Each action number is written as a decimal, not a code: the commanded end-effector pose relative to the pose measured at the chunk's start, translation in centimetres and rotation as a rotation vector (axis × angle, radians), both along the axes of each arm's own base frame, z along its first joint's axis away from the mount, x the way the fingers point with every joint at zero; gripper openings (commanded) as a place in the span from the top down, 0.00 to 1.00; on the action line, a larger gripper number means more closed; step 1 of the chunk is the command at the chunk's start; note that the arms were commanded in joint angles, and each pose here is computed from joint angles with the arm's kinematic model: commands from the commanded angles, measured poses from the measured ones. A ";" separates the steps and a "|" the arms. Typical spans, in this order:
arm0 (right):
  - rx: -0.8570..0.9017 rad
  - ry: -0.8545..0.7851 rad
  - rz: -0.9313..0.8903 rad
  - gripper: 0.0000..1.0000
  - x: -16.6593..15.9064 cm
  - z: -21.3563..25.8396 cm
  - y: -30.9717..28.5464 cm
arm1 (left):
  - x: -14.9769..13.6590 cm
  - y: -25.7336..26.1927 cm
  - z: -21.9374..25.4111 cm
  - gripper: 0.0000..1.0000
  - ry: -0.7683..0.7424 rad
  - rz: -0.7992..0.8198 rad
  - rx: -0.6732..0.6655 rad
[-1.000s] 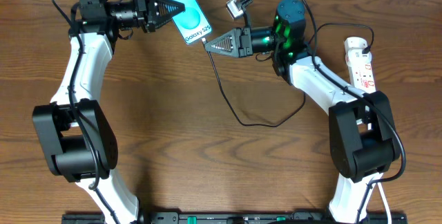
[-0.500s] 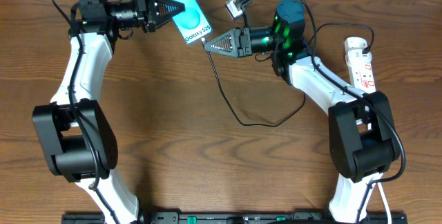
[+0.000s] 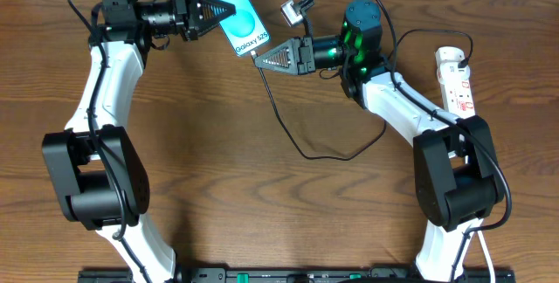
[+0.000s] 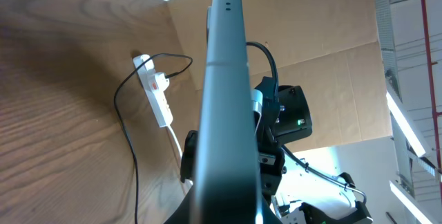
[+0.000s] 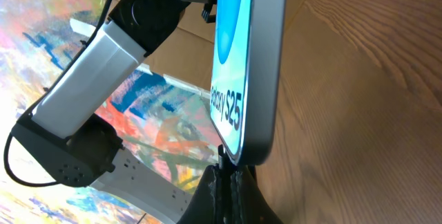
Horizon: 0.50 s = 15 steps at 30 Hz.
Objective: Plug charger to phone and switch on socket
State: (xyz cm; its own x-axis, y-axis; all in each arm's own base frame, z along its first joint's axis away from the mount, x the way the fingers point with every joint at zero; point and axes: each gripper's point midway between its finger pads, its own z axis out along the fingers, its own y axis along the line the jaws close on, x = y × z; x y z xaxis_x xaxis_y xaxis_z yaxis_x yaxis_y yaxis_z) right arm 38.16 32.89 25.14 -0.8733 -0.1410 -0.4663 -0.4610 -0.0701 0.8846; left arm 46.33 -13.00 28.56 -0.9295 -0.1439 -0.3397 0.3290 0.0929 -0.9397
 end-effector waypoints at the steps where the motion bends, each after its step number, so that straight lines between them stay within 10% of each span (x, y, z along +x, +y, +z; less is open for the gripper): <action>1: 0.006 -0.025 -0.017 0.99 0.4 0.2 0.2 | -1.2 -0.5 1.6 0.93 -0.043 -0.039 -0.011; 15: 0.007 -0.032 -0.030 0.99 0.8 0.2 -0.3 | -1.2 -0.5 1.6 0.93 -0.043 -0.039 -0.011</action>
State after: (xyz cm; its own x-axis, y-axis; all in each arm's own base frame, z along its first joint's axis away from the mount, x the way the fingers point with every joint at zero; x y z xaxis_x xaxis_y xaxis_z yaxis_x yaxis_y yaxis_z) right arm 38.19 32.86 25.14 -0.8729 -0.1402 -0.4673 -0.4621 -0.0699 0.8841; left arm 46.32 -13.00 28.56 -0.9296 -0.1437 -0.3393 0.3287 0.0926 -0.9399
